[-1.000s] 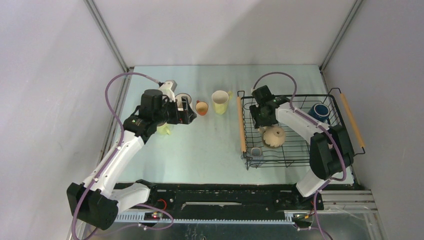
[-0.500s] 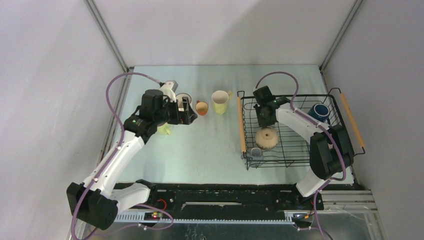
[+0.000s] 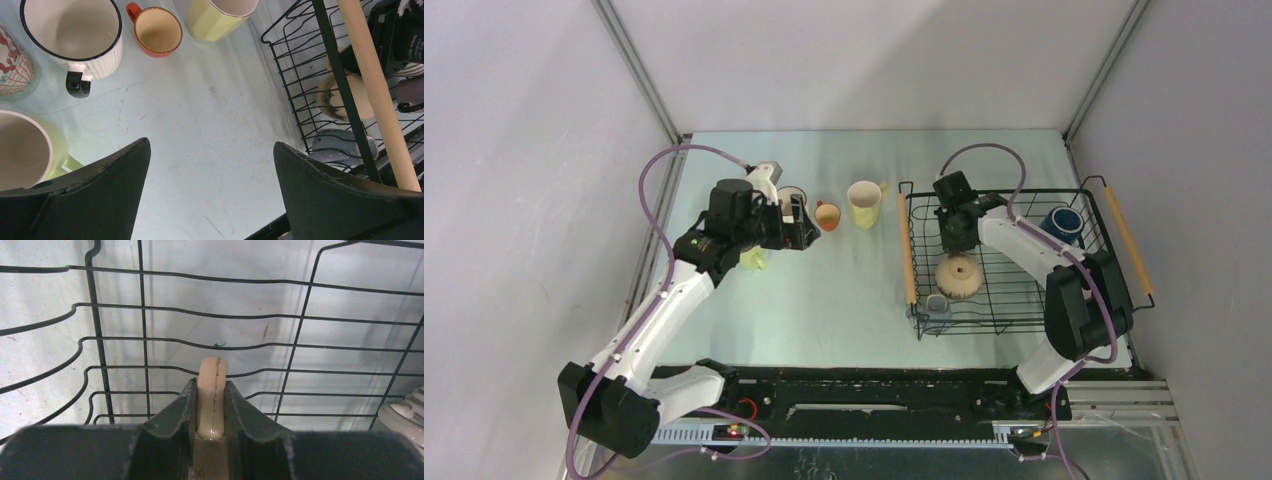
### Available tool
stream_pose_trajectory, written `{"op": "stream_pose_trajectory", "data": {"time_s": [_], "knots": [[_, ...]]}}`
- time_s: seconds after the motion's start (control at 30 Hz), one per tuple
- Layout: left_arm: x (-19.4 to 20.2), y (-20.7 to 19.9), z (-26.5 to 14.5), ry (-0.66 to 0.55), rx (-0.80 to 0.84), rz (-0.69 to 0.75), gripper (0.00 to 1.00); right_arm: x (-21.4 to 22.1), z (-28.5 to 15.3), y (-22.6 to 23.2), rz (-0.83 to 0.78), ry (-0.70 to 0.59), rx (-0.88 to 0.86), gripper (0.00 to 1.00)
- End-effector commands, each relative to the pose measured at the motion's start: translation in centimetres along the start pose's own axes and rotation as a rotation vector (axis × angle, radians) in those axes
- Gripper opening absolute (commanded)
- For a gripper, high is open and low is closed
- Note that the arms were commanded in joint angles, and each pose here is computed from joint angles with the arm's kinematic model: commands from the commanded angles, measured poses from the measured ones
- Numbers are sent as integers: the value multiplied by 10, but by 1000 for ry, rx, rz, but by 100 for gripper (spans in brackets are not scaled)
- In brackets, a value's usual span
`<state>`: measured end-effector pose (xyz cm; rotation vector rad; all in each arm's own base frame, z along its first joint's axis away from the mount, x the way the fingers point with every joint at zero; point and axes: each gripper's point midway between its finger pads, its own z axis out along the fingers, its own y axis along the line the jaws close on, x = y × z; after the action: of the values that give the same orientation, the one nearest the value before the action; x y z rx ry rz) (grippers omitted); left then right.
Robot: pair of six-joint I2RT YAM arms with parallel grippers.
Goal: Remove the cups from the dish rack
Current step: Unload the cup from the dish rack.
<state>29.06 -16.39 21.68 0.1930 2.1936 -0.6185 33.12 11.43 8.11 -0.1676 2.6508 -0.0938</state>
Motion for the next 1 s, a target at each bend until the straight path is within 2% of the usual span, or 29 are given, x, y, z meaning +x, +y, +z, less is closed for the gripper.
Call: {"op": "stream_pose_trajectory", "data": {"time_s": [0.0,0.53,0.97], "knots": [[2,-4,3,0,25,27,100,-5,-25,-8,74,-41,-22,0],[-4,-32,-1,-1,136,-12,100,-46,-97,-36,190,-255,-79,0],[-30,-76,-22,-73,298,7,100,-80,-186,-38,209,-410,-178,0]]}}
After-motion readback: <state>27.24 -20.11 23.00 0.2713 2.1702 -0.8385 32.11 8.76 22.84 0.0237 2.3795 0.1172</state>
